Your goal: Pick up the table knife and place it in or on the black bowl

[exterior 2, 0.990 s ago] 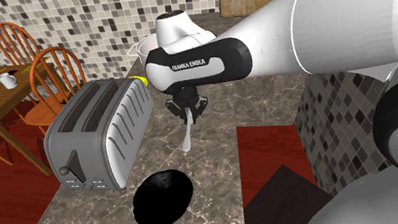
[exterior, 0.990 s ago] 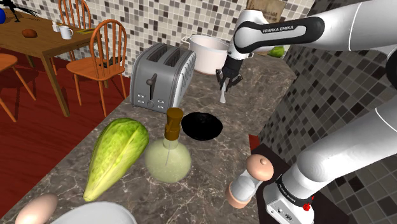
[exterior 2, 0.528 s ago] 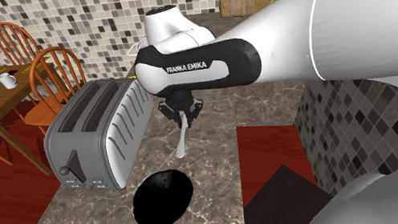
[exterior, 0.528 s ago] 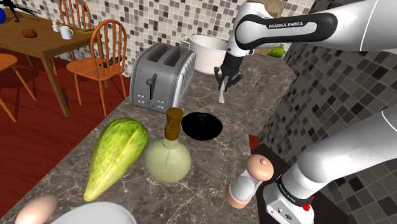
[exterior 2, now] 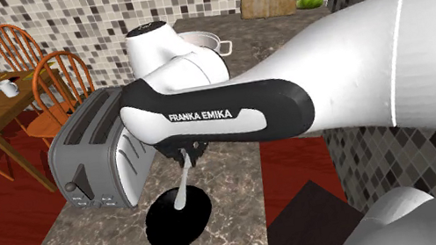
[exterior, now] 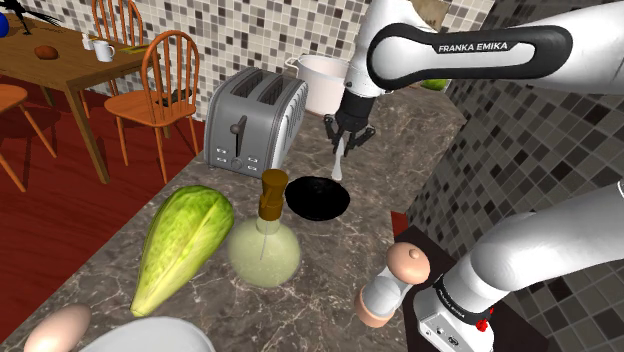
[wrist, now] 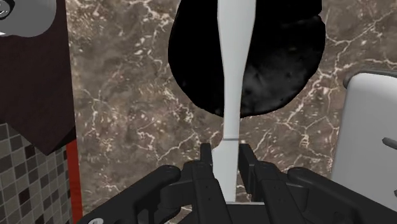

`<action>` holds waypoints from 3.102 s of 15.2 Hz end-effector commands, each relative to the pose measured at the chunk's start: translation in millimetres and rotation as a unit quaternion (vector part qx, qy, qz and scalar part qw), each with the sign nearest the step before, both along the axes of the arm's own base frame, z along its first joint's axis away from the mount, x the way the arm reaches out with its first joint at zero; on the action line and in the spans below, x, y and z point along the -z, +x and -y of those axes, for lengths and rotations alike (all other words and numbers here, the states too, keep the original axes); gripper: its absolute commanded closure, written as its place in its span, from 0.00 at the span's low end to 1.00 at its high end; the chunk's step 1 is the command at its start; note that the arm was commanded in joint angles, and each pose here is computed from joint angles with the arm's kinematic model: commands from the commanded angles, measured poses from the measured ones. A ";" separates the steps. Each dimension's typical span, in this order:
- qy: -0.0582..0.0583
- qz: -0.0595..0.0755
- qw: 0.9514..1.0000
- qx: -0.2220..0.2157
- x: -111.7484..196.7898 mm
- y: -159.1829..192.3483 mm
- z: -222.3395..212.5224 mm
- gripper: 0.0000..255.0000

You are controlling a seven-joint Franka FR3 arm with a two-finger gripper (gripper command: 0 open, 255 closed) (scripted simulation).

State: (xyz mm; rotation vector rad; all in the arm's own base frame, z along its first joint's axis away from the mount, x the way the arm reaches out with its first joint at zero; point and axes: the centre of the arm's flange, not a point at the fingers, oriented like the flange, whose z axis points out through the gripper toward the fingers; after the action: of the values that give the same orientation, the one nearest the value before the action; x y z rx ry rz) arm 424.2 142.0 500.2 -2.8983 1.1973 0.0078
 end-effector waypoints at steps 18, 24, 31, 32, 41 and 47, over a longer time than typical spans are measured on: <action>0.000 0.000 1.000 0.001 54.8 -46.9 -80.5 1.00; 0.000 0.000 1.000 0.001 76.5 -46.9 -80.5 1.00; 0.000 0.000 1.000 0.001 76.5 -46.9 -80.5 0.00; 0.000 0.000 1.000 0.001 76.5 -46.9 -80.5 0.00; 0.000 0.000 1.000 0.001 26.5 -46.8 -80.1 0.00; 0.000 0.000 1.000 0.001 26.5 -46.8 -80.1 0.00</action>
State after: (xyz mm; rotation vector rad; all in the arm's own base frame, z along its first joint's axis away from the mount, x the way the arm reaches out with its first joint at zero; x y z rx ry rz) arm 377.4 222.1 473.7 -2.8972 1.1997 0.0077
